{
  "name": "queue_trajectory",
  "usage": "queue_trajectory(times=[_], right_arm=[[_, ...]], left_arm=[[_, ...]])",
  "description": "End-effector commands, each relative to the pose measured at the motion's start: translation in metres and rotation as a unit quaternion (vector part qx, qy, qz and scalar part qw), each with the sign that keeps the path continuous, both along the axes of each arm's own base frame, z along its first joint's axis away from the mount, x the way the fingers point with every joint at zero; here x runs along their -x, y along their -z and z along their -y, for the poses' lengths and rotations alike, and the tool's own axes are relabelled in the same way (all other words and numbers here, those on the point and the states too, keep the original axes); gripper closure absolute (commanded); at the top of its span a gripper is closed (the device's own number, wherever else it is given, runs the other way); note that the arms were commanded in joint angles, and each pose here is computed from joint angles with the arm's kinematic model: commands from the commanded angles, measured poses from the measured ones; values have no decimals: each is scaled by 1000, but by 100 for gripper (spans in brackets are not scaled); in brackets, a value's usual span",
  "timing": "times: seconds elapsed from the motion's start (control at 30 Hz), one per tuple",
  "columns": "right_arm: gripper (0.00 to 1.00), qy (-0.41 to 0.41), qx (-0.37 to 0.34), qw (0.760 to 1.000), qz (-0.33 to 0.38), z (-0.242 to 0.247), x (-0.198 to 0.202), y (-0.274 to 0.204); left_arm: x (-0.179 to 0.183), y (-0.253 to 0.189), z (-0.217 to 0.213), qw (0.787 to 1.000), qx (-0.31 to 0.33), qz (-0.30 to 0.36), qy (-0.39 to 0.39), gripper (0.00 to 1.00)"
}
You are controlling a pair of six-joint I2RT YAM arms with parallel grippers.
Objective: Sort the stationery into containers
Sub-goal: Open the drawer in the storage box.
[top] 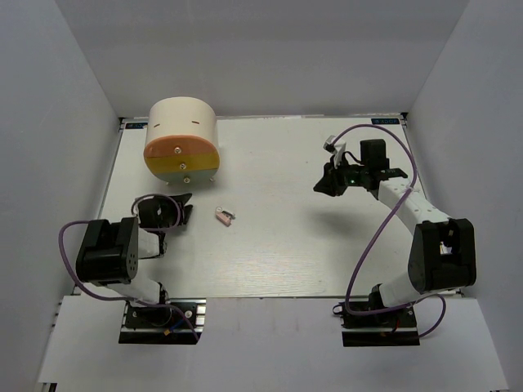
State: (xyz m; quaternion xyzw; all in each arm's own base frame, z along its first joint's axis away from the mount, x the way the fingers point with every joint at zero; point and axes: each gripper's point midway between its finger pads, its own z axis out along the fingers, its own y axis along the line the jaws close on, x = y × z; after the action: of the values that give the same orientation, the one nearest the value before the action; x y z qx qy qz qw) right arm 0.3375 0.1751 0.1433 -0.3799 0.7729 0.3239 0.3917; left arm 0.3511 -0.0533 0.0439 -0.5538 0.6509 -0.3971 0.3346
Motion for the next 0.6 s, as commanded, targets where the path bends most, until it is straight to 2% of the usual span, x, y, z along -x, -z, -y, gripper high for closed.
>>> queue_trajectory(times=[0.0, 0.13, 0.57], right_arm=[[74, -3, -13, 1000, -4, 0, 2, -3], [74, -2, -11, 1000, -4, 0, 1, -2], [73, 2, -6, 1000, -12, 3, -4, 0]], left_arm=[[-33, -57, -1, 993, 9, 115, 9, 45], [-48, -66, -9, 990, 7, 139, 4, 45], [-69, -57, -13, 991, 13, 129, 2, 46]])
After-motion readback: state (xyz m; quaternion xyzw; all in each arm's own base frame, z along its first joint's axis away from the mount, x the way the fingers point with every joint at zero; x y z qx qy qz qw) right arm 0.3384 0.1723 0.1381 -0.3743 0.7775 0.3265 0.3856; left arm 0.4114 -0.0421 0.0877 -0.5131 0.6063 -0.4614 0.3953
